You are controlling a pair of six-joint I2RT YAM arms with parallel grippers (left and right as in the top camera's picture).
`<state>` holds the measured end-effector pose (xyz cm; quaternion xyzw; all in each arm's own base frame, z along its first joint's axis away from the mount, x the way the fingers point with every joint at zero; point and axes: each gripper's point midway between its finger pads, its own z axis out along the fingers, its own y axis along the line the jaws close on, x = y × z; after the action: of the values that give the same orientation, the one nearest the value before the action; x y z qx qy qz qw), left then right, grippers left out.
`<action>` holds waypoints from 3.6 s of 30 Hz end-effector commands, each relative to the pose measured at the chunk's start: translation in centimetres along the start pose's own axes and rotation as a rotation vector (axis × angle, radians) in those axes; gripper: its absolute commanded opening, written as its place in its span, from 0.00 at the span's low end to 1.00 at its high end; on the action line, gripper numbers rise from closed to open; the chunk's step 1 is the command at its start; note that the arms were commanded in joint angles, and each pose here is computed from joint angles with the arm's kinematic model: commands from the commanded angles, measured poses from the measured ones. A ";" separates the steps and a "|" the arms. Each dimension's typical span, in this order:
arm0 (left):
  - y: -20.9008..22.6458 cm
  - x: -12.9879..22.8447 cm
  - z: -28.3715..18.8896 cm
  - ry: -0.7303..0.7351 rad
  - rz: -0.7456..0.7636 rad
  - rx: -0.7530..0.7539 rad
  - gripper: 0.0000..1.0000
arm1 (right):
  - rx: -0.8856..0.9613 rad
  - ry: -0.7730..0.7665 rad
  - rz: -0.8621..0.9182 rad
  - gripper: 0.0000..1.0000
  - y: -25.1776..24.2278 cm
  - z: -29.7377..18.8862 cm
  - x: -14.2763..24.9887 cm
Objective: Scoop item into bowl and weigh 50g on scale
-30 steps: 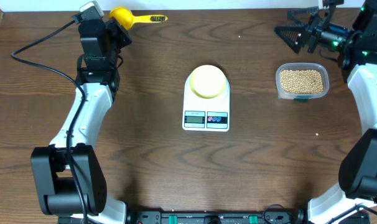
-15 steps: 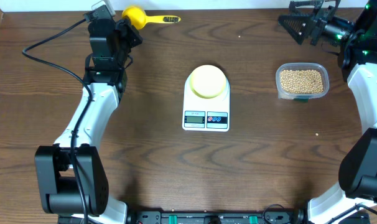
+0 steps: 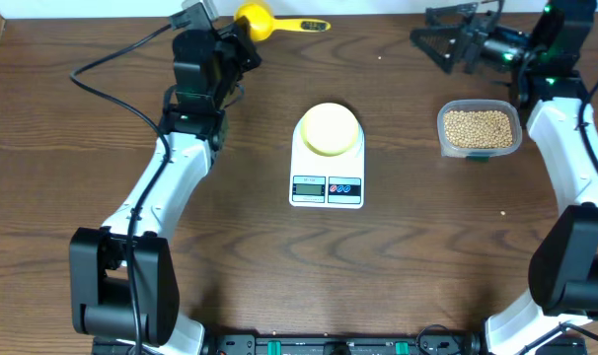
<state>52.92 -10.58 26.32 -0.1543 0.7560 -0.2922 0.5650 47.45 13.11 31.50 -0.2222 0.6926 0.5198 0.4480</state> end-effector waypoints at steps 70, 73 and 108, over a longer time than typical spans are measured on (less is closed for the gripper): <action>-9.2 2.7 -0.6 0.027 -0.203 0.207 0.08 | -0.074 -0.045 -0.179 0.01 5.9 8.0 -0.8; -9.2 2.7 -0.6 0.027 -0.203 0.207 0.08 | -0.074 -0.045 -0.179 0.01 5.9 8.0 -0.8; -5.5 0.7 -0.3 -0.022 0.029 0.123 0.86 | 0.418 -0.172 0.043 0.01 -7.5 -4.2 -3.3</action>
<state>51.50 -17.02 28.15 -0.1489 0.7322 -0.3774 0.5471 53.30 6.03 30.31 -0.0651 0.7470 0.3926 0.5325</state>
